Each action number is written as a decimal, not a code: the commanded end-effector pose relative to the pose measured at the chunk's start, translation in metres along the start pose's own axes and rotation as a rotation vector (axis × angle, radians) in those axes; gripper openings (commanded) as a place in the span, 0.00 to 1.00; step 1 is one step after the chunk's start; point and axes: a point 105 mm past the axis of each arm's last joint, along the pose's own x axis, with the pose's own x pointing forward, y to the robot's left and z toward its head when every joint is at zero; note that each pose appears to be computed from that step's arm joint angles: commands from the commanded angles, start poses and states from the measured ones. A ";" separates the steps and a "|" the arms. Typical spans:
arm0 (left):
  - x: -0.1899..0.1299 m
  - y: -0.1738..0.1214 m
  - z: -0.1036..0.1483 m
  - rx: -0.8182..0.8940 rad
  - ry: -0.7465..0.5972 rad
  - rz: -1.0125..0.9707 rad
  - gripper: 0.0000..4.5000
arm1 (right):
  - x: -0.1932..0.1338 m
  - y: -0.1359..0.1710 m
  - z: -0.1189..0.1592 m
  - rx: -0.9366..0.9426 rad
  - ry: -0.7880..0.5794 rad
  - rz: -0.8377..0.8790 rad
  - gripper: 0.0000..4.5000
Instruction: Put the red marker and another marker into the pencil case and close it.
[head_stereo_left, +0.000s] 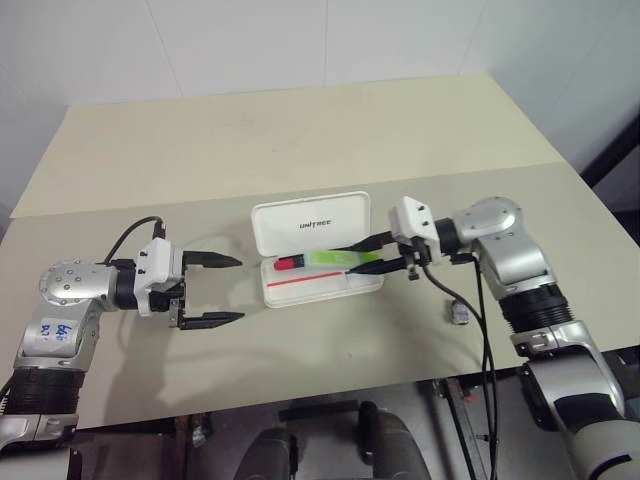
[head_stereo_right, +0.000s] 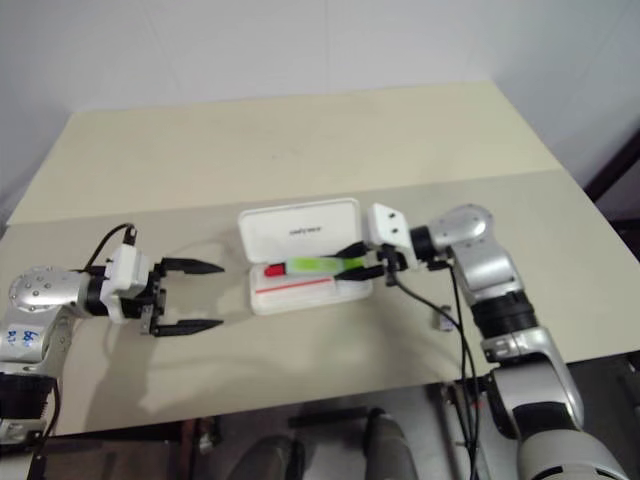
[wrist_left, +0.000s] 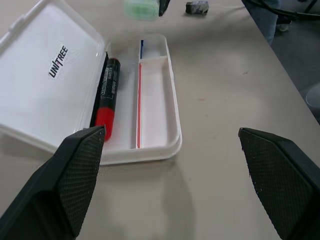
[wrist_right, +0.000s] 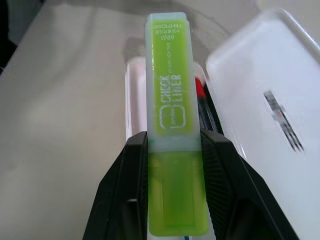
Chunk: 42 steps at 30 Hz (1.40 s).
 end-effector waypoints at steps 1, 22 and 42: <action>-0.008 0.002 0.003 0.024 0.013 0.025 1.00 | 0.016 -0.005 0.010 -0.045 0.023 -0.004 0.24; 0.000 -0.003 0.003 0.018 0.000 0.028 1.00 | 0.058 -0.001 -0.015 -0.047 0.124 0.064 0.24; 0.004 0.000 0.003 0.022 -0.014 0.034 1.00 | 0.058 -0.019 0.015 -0.087 0.025 0.018 1.00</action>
